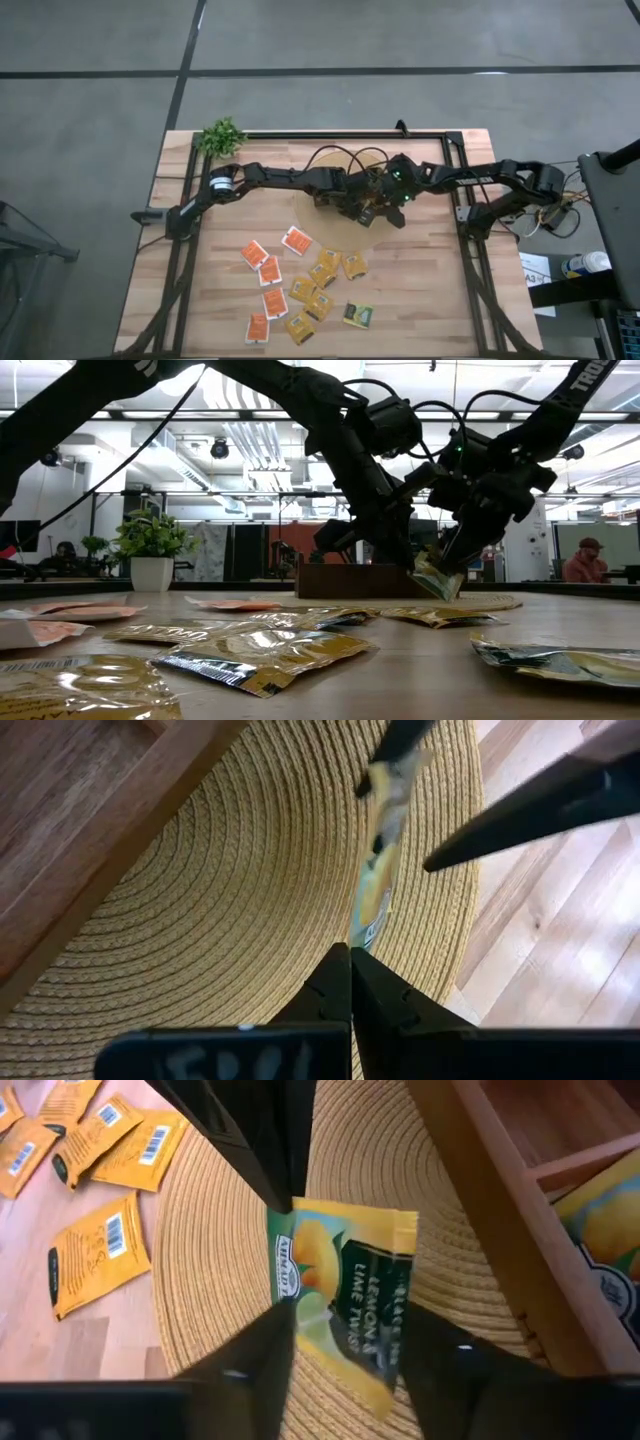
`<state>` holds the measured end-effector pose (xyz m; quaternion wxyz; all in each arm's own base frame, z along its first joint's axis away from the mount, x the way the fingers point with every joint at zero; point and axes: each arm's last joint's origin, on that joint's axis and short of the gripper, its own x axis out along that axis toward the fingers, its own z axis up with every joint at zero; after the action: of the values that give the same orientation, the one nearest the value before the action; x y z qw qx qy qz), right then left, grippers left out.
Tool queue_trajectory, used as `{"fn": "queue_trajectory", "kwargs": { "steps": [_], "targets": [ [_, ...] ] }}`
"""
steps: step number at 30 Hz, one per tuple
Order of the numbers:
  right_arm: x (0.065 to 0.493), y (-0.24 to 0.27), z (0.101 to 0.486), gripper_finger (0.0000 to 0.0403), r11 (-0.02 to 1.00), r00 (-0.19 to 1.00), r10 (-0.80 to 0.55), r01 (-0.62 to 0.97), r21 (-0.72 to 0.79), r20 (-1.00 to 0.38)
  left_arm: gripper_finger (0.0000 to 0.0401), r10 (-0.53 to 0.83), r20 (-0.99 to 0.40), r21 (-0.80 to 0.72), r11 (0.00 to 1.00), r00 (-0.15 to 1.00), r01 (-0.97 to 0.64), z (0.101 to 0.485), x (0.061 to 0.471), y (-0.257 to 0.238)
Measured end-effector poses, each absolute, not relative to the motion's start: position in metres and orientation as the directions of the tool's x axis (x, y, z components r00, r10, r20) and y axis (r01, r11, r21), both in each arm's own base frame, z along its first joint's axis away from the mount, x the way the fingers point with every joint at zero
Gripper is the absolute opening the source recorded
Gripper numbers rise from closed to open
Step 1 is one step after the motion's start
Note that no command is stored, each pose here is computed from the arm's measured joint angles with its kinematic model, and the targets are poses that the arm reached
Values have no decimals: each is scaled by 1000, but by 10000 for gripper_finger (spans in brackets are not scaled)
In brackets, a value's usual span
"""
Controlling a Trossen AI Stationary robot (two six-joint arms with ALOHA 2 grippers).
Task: Pick & Place Tea
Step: Put the right yellow tea bag into the right section of the wooden organizer
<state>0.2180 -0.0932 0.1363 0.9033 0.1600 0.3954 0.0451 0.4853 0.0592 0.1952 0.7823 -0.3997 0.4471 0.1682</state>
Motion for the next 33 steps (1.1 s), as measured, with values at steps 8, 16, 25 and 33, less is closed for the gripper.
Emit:
{"fn": "queue_trajectory", "kwargs": {
  "steps": [8, 16, 25, 33],
  "targets": [
    [221, -94, 139, 13, 941, 687, 224, 31, 336, -691, 0, -95, -834, -475, 626, 544, -618, 195, 485, 59],
    [220, -93, 151, 8, 933, 652, 244, 44, 356, -718, 0, -103, -827, -486, 627, 553, -609, 202, 484, 58],
    [211, -92, 202, 8, 957, 662, 193, 35, 287, -724, 0, -53, -804, -453, 701, 593, -551, 246, 468, 55],
    [204, -92, 238, 8, 976, 669, 120, 55, 209, -733, 0, 60, -727, -388, 786, 684, -482, 303, 447, 44]
  ]
}}
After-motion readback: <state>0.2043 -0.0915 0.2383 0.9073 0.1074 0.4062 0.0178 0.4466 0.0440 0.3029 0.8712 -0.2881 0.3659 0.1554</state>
